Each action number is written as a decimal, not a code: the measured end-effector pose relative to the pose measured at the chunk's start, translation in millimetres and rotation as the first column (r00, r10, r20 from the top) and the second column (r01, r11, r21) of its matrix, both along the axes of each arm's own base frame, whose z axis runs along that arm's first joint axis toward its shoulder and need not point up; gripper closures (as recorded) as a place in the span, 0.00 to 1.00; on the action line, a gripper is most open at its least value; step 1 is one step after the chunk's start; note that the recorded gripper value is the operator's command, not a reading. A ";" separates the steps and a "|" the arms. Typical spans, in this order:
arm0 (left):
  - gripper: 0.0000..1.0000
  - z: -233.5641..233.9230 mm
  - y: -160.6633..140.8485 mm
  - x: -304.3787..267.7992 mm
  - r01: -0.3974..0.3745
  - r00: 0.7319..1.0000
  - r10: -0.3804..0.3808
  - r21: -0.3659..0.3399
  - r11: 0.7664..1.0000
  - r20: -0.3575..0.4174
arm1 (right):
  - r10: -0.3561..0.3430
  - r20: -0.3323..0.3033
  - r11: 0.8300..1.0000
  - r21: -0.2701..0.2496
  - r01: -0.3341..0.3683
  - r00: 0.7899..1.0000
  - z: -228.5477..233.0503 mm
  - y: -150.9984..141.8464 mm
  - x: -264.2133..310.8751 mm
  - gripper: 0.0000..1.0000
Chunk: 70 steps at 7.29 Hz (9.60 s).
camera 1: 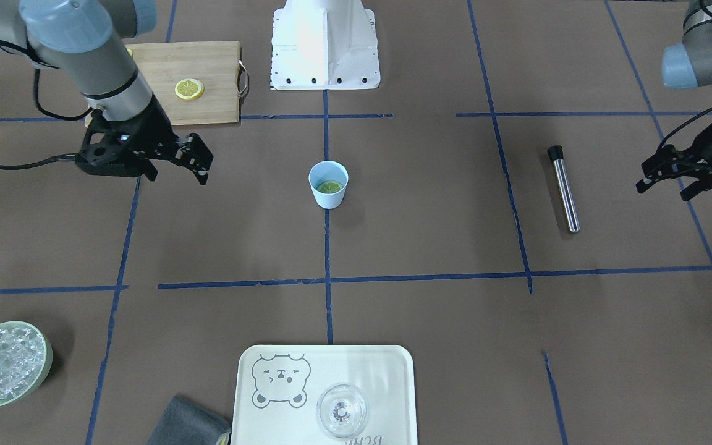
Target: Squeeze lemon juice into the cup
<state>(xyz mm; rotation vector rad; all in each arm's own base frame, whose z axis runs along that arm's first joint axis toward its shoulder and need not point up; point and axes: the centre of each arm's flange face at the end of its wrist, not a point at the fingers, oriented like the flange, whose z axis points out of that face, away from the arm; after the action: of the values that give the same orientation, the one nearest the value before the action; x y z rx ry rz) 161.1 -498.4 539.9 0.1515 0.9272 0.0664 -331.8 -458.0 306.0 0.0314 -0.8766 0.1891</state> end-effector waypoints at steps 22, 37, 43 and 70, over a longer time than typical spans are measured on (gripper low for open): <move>1.00 -391.7 45.7 208.4 0.110 0.987 -0.039 0.477 0.872 -0.157 | -0.074 -0.015 0.997 0.015 0.074 0.997 112.6 -17.5 149.6 0.00; 1.00 -377.7 158.8 372.7 0.634 0.773 -0.408 0.627 0.453 -0.487 | -0.081 0.001 0.996 -0.037 0.081 0.997 129.0 -6.4 157.7 0.00; 1.00 -351.8 157.2 401.5 0.619 0.785 -0.403 0.636 0.462 -0.471 | -0.083 0.006 0.996 -0.038 0.083 0.997 128.4 -5.9 158.1 0.00; 1.00 -31.7 15.7 88.1 -0.004 0.970 0.040 -0.149 0.989 0.240 | -0.081 -0.012 0.997 -0.019 0.081 0.997 138.3 -13.3 168.6 0.00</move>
<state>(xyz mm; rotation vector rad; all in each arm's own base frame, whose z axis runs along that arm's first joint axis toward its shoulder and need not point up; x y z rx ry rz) 249.2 -482.7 508.2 -0.0049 0.6860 0.0359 -163.1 -471.4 444.4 -0.0199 -0.8617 0.1208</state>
